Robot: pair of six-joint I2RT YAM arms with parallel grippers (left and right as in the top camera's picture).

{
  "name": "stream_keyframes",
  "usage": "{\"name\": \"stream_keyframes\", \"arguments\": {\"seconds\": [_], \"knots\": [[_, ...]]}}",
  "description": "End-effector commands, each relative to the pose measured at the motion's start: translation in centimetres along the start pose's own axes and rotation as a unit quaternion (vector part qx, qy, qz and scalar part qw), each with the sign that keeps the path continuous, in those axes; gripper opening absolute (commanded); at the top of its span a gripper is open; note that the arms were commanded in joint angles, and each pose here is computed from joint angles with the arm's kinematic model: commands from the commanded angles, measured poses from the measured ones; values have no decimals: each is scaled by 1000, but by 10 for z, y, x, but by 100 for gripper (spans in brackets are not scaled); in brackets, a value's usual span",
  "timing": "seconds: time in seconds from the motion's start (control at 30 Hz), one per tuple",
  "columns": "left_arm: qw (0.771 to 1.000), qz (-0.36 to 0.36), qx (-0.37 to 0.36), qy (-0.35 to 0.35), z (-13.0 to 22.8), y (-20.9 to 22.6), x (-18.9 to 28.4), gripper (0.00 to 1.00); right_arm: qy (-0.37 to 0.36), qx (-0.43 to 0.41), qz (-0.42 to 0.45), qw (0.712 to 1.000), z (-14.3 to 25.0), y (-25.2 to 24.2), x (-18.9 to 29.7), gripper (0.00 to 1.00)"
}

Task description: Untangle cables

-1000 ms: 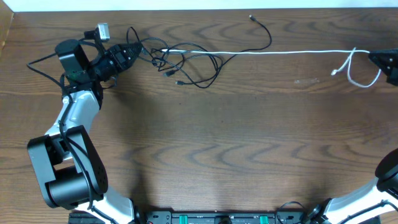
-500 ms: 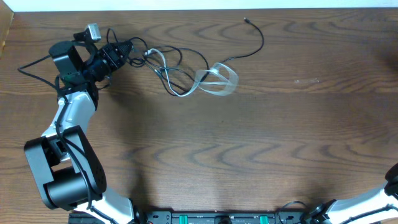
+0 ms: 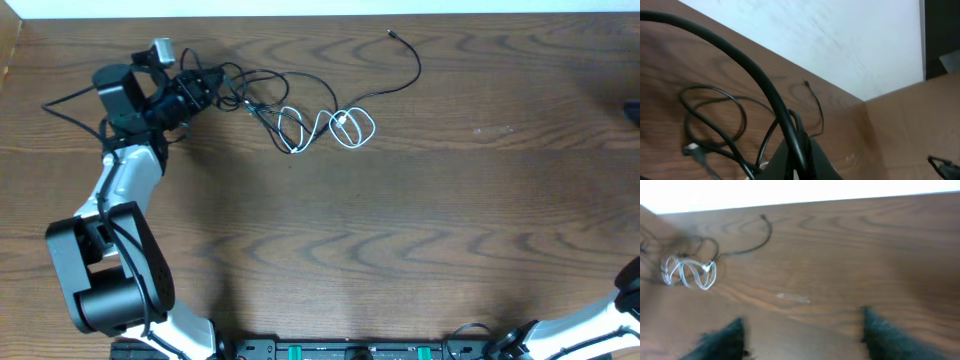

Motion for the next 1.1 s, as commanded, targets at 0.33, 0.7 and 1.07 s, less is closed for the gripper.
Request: {"name": "stream_keyframes", "arguments": {"seconds": [0.33, 0.7, 1.07], "knots": [[998, 48, 13, 28, 7, -38, -26, 8, 111, 50, -115, 986, 7, 93, -102, 99], [986, 163, -10, 31, 3, -84, -44, 8, 163, -108, -145, 970, 35, 148, -194, 99], [971, 234, -23, 36, 1, -117, -50, 8, 225, -190, -98, 951, 66, 213, -242, 99]]}}
Point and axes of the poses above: each gripper's point midway between its finger pads, its own x axis back along the fingers, its own y axis along the line the jaws close on, z = x × y, the point moved 9 cm from there along x, back along the fingers, and after that the axes turned 14 degrees about -x, right-handed, at the moved point
